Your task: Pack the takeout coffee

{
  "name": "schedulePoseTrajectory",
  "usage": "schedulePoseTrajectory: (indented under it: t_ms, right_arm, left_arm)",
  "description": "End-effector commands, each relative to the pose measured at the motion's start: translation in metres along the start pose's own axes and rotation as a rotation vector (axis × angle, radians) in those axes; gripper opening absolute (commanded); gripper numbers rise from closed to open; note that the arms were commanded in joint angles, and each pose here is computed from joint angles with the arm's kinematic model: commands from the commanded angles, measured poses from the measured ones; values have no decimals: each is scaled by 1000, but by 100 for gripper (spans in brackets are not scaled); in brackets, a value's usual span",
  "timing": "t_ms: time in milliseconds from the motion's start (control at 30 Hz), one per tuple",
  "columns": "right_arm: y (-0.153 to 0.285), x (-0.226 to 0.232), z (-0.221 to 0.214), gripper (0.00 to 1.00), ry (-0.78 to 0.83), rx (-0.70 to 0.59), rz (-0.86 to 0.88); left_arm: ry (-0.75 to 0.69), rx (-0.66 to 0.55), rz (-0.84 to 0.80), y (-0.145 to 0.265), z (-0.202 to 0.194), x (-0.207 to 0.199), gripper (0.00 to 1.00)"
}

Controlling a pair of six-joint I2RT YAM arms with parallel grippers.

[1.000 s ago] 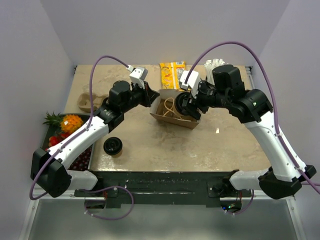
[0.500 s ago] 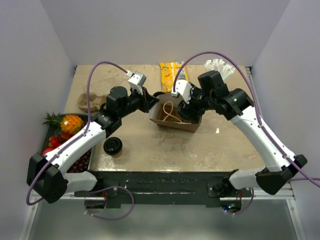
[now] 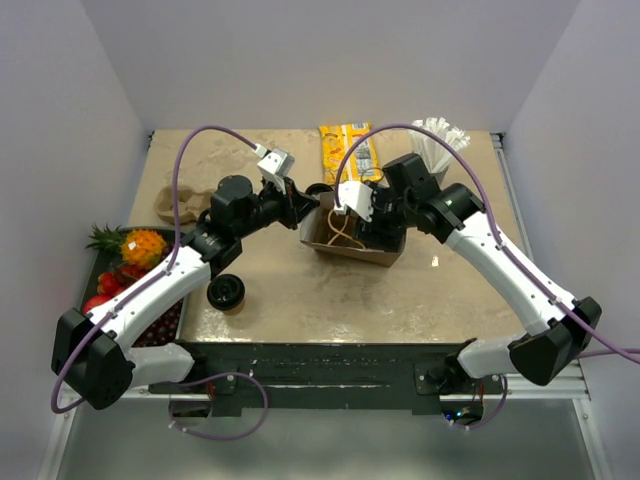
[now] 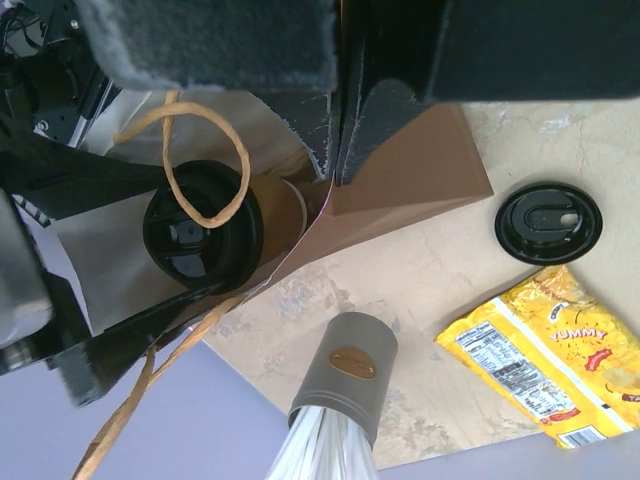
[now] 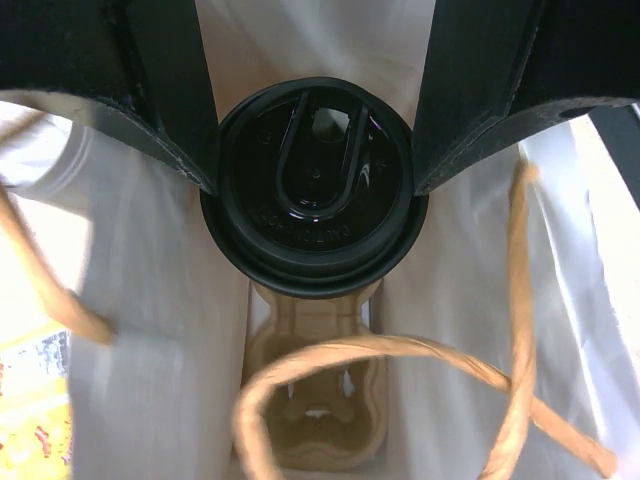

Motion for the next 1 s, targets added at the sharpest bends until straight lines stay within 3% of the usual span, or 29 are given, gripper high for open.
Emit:
schedulePoseTrajectory:
  t_ms: [0,200,533,967]
  right_arm:
    - [-12,-1,-1,28,73,-11,7]
    - [-26,1,-6,28,81,-5,25]
    - [-45,-11,-27,27,-114,-8,83]
    - [-75,-7,-46,27,-127,8,130]
  left_arm:
    - [-61,-74,-43,6,14,-5,0]
    - [-60,-63,-43,5,11,-4,0]
    - [-63,-51,-34,1,10,-1,0]
    - [-36,-21,8,-2,2,13,0]
Point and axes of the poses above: each gripper's point midway between its finger pads, its own y axis back along the fingers, its own x axis along the line the jaws close on, z = x × y, the point moved 9 cm from there along y, back along the fingers, and after that the axes turned 1 degree about y, right-handed, at the moved point
